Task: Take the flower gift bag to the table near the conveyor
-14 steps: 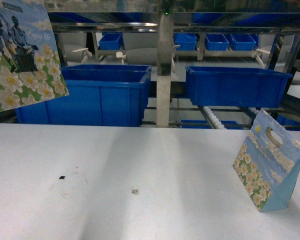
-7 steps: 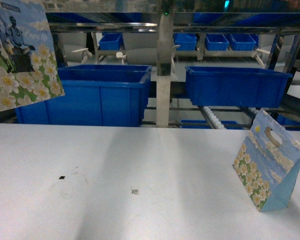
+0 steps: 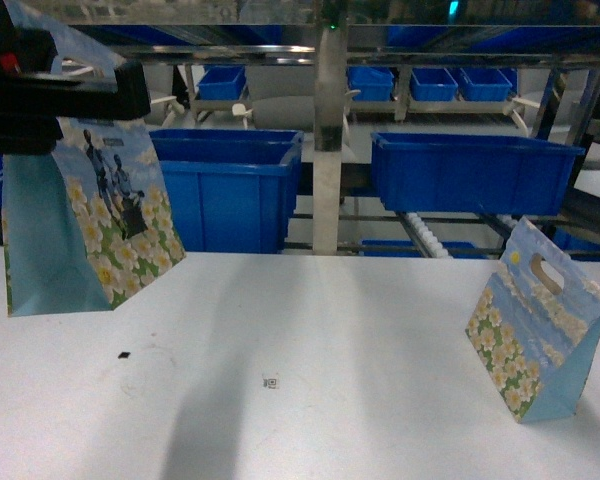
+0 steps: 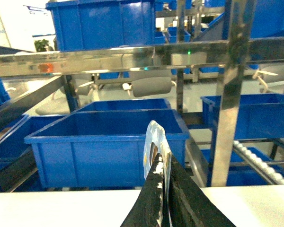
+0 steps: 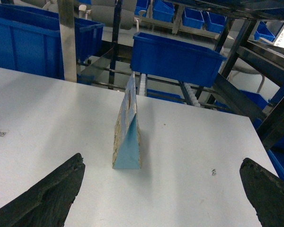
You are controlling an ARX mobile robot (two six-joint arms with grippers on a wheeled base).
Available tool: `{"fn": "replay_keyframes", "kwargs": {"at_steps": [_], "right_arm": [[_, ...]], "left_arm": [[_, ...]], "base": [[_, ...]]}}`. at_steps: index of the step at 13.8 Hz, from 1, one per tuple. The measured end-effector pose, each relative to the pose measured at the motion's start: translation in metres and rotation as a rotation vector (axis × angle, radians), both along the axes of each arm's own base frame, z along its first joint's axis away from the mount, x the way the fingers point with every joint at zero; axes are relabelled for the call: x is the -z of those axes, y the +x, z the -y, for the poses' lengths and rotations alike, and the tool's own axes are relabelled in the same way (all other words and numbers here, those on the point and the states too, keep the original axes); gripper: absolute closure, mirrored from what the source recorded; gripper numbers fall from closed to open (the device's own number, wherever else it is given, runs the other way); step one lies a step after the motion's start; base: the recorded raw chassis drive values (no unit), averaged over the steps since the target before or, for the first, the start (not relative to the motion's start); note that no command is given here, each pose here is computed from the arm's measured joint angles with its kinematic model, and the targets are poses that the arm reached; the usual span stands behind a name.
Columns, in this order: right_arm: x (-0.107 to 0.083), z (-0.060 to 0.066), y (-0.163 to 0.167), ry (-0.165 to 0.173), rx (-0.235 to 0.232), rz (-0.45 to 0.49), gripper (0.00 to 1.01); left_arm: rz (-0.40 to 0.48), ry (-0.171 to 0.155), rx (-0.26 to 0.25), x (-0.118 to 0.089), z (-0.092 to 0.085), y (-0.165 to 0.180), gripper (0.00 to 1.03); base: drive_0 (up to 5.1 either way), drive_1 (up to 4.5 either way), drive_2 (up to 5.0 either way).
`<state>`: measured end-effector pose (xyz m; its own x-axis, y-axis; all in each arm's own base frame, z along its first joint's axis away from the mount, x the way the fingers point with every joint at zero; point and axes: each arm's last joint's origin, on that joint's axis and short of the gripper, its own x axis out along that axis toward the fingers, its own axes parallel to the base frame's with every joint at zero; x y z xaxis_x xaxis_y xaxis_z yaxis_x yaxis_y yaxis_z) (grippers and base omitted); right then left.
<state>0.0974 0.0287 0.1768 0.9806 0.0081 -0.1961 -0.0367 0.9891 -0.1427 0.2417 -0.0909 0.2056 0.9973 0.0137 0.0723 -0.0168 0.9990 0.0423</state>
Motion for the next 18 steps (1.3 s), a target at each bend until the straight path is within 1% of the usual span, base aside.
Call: {"fn": "replay_keyframes", "kwargs": {"at_steps": [1, 2, 4, 6, 8, 10, 11, 12, 14, 15, 16, 17, 18], "right_arm": [[0.0, 0.0, 0.0, 0.0, 0.0, 0.0, 0.03], [0.0, 0.0, 0.0, 0.0, 0.0, 0.0, 0.03], [0.0, 0.0, 0.0, 0.0, 0.0, 0.0, 0.03], [0.0, 0.0, 0.0, 0.0, 0.0, 0.0, 0.03], [0.0, 0.0, 0.0, 0.0, 0.0, 0.0, 0.03], [0.0, 0.0, 0.0, 0.0, 0.0, 0.0, 0.03], [0.0, 0.0, 0.0, 0.0, 0.0, 0.0, 0.03], [0.0, 0.0, 0.0, 0.0, 0.0, 0.0, 0.03], [0.0, 0.0, 0.0, 0.0, 0.0, 0.0, 0.03], [0.0, 0.0, 0.0, 0.0, 0.0, 0.0, 0.03], [0.0, 0.0, 0.0, 0.0, 0.0, 0.0, 0.03], [0.0, 0.0, 0.0, 0.0, 0.0, 0.0, 0.03], [0.0, 0.0, 0.0, 0.0, 0.0, 0.0, 0.03]], "left_arm": [[-0.013, -0.005, -0.027, 0.011, -0.003, 0.01, 1.01], [-0.014, -0.014, -0.05, 0.017, -0.007, 0.017, 1.01], [0.002, -0.034, -0.08, 0.027, -0.011, 0.03, 1.01], [-0.025, -0.054, -0.116, 0.049, -0.015, 0.046, 1.01], [-0.118, -0.052, -0.159, 0.079, -0.023, 0.055, 1.01], [-0.215, -0.028, -0.2, 0.11, -0.033, 0.062, 1.01], [-0.235, -0.033, -0.217, 0.12, -0.039, 0.065, 1.01], [-0.227, -0.051, -0.23, 0.121, -0.044, 0.072, 1.01], [-0.216, -0.073, -0.257, 0.123, -0.056, 0.08, 1.01], [-0.214, -0.081, -0.257, 0.122, -0.058, 0.081, 1.01], [-0.214, -0.078, -0.258, 0.122, -0.059, 0.081, 1.01], [-0.216, -0.065, -0.258, 0.12, -0.059, 0.081, 1.01], [-0.22, -0.048, -0.246, 0.12, -0.059, 0.081, 1.01]], "base": [[0.0, 0.0, 0.0], [0.0, 0.0, 0.0], [0.0, 0.0, 0.0], [0.0, 0.0, 0.0], [0.0, 0.0, 0.0], [0.0, 0.0, 0.0], [0.0, 0.0, 0.0], [0.0, 0.0, 0.0], [0.0, 0.0, 0.0], [0.0, 0.0, 0.0], [0.0, 0.0, 0.0], [0.0, 0.0, 0.0], [0.0, 0.0, 0.0]]}}
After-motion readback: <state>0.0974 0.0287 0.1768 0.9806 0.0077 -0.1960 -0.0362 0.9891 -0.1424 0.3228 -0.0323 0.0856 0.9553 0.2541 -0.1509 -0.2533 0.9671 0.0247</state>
